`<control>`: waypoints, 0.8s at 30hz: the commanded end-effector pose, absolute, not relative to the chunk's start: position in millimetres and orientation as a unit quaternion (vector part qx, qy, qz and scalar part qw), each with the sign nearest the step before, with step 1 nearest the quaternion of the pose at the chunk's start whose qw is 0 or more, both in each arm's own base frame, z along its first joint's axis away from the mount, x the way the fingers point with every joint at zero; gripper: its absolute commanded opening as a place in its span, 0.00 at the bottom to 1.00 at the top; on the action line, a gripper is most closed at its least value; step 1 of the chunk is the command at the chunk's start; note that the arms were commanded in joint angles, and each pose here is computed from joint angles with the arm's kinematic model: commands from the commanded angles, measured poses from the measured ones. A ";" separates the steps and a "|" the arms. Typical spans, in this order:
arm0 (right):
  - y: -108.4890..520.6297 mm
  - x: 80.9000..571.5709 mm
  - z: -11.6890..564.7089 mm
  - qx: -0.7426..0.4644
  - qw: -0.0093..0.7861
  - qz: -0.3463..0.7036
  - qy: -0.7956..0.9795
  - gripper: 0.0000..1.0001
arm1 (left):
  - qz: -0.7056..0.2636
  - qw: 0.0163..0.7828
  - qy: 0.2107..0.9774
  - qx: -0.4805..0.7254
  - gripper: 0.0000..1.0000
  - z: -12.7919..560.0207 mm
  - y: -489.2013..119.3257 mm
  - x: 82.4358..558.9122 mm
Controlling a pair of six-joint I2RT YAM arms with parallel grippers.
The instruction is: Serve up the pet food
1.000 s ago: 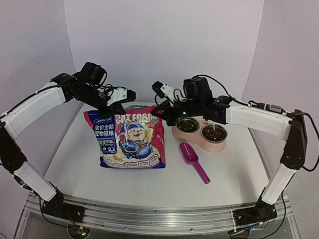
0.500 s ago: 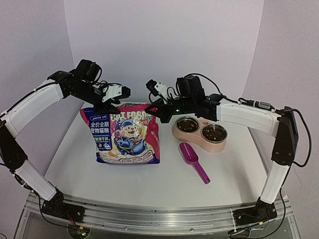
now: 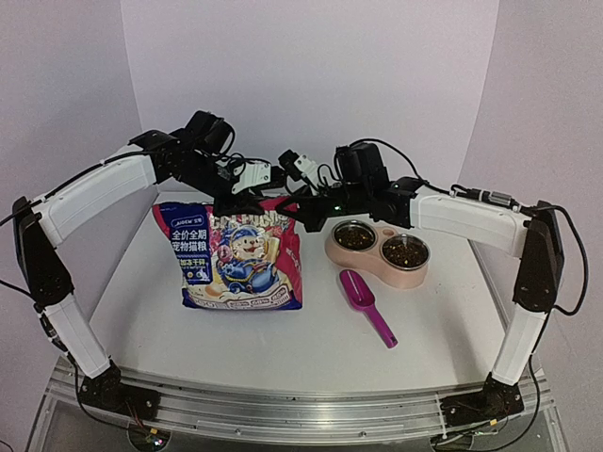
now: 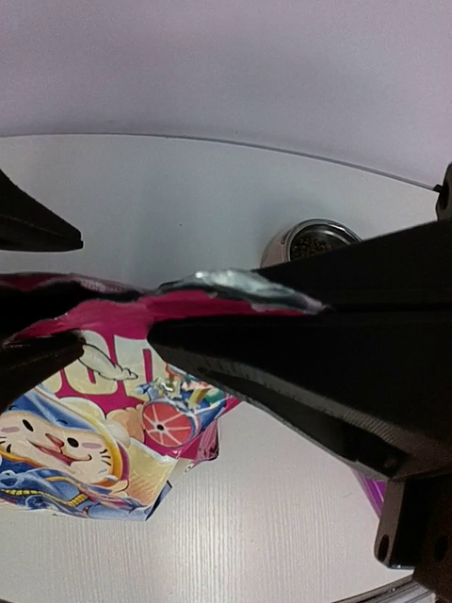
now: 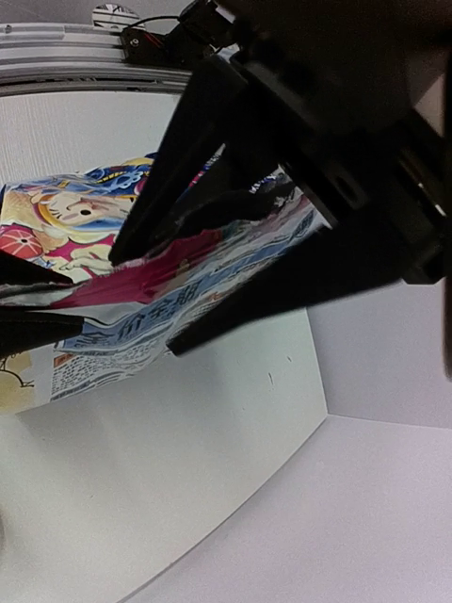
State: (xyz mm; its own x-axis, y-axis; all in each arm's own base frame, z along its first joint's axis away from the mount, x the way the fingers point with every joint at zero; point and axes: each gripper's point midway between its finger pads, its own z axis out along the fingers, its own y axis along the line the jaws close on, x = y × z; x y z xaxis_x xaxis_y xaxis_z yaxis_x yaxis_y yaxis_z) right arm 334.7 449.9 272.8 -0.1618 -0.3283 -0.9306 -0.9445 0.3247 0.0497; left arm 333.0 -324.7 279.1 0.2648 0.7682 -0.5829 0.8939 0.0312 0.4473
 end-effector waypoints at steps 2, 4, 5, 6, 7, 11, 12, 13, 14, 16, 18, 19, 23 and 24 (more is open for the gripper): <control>455.8 331.1 316.4 -0.467 0.497 0.367 0.633 0.00 | -0.069 0.415 0.595 0.685 0.01 297.8 -328.8 338.2; 455.9 331.6 316.8 -0.467 0.497 0.368 0.632 0.00 | -0.085 0.419 0.585 0.689 0.00 302.5 -331.2 331.1; 456.0 331.8 316.0 -0.467 0.496 0.368 0.633 0.00 | -0.090 0.422 0.581 0.690 0.00 305.6 -331.6 328.0; 456.1 331.2 316.1 -0.467 0.496 0.368 0.632 0.00 | -0.093 0.427 0.580 0.687 0.00 309.1 -331.9 327.0; 456.1 330.7 316.2 -0.467 0.496 0.369 0.632 0.00 | -0.094 0.430 0.580 0.685 0.00 311.6 -331.9 326.6; 456.3 330.1 315.4 -0.466 0.494 0.371 0.633 0.00 | -0.100 0.427 0.578 0.688 0.00 315.6 -331.2 322.1; 456.3 330.2 315.3 -0.466 0.494 0.372 0.633 0.00 | -0.103 0.428 0.577 0.688 0.00 317.6 -331.1 320.5; 456.3 330.1 315.4 -0.466 0.494 0.372 0.633 0.00 | -0.103 0.437 0.577 0.682 0.09 322.8 -330.8 320.8; 456.5 329.9 315.6 -0.465 0.493 0.373 0.633 0.00 | -0.101 0.452 0.578 0.672 0.25 331.3 -331.0 322.7; 456.2 329.6 315.9 -0.465 0.493 0.374 0.633 0.00 | -0.094 0.469 0.574 0.665 0.33 342.3 -330.5 325.1; 456.3 329.6 316.4 -0.464 0.493 0.375 0.633 0.00 | -0.085 0.471 0.572 0.666 0.33 344.8 -328.3 326.2; 456.3 329.6 316.5 -0.464 0.493 0.375 0.633 0.00 | -0.080 0.466 0.574 0.669 0.32 341.8 -326.7 326.6; 455.9 329.3 317.9 -0.464 0.494 0.375 0.633 0.00 | -0.075 0.434 0.587 0.680 0.16 324.7 -320.4 323.3; 455.6 329.4 318.3 -0.464 0.495 0.374 0.633 0.00 | -0.073 0.431 0.588 0.680 0.08 322.8 -319.7 323.2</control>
